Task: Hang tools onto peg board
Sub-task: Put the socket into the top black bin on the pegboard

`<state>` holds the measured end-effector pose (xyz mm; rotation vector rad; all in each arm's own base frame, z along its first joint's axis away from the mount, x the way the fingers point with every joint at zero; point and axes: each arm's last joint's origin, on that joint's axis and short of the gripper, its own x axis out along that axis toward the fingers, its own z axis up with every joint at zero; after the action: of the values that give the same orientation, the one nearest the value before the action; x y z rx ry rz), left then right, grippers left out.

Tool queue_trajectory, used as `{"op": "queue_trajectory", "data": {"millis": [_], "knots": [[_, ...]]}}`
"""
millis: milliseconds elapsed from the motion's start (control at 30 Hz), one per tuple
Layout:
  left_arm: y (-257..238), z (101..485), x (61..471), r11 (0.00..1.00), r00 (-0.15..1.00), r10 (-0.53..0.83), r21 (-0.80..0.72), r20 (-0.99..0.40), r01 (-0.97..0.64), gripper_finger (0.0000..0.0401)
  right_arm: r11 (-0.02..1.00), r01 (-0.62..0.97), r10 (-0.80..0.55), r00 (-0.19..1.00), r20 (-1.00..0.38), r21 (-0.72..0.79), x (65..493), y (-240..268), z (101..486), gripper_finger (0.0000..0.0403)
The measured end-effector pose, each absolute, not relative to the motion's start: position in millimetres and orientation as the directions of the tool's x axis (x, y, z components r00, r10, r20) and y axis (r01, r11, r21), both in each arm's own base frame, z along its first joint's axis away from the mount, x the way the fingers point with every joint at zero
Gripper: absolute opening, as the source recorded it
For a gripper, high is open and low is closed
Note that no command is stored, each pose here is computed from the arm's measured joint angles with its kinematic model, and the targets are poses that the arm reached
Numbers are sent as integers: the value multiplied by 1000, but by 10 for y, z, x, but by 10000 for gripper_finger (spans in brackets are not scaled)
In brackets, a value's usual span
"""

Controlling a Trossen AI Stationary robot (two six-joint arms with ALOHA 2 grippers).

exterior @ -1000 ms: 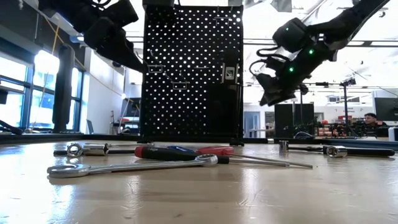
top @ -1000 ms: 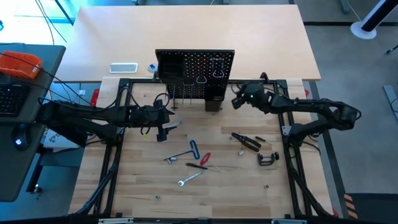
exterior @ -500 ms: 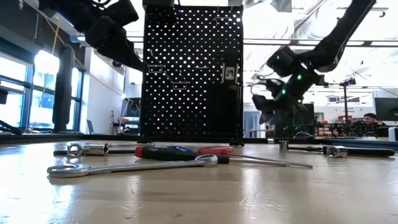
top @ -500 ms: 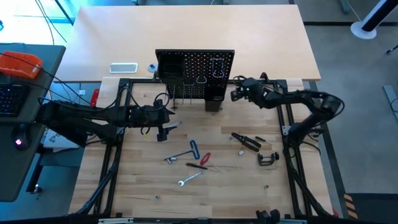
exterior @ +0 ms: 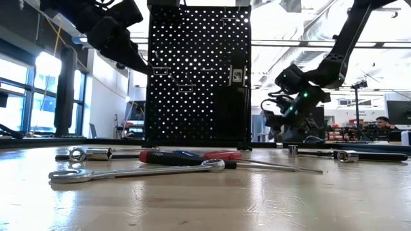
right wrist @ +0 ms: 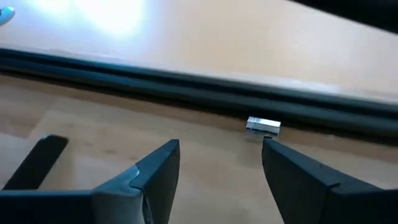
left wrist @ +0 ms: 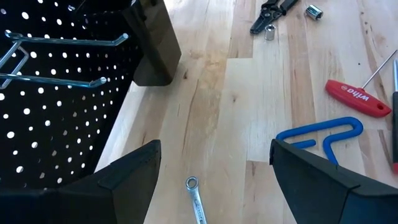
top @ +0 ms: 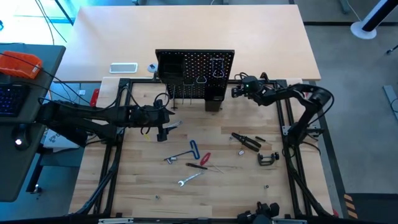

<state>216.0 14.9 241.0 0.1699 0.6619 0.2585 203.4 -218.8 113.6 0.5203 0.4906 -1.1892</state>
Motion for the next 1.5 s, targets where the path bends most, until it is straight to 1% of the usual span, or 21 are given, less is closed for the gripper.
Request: {"op": "queue_trajectory", "data": {"millis": [200, 300, 467, 700, 933, 1167, 1500], "knots": [[149, 2410, 2160, 955, 759, 290, 231, -584, -187, 294, 260, 961, -744, 261, -616, 93, 2020, -2221, 1124, 222], [149, 2410, 2160, 955, 759, 290, 231, -584, -187, 294, 244, 968, -747, 224, -627, 55, 2001, -2214, 1108, 222], [149, 2415, 2163, 954, 762, 290, 235, -578, -185, 294, 238, 970, -748, 220, -626, 56, 1991, -2251, 1116, 222], [149, 2421, 2168, 954, 767, 290, 234, -572, -186, 294, 247, 968, -738, 217, -639, 43, 2101, -2368, 1119, 222], [149, 2417, 2165, 955, 764, 290, 223, -576, -194, 294, 225, 974, -710, 155, -687, -12, 2188, -2468, 1100, 219], [149, 2417, 2165, 955, 764, 290, 228, -577, -190, 294, 224, 974, -703, 142, -697, -27, 2160, -2477, 1090, 215], [149, 2416, 2164, 954, 763, 290, 236, -577, -184, 294, 188, 982, -668, 111, -736, -22, 2071, -2560, 1107, 215]]}}
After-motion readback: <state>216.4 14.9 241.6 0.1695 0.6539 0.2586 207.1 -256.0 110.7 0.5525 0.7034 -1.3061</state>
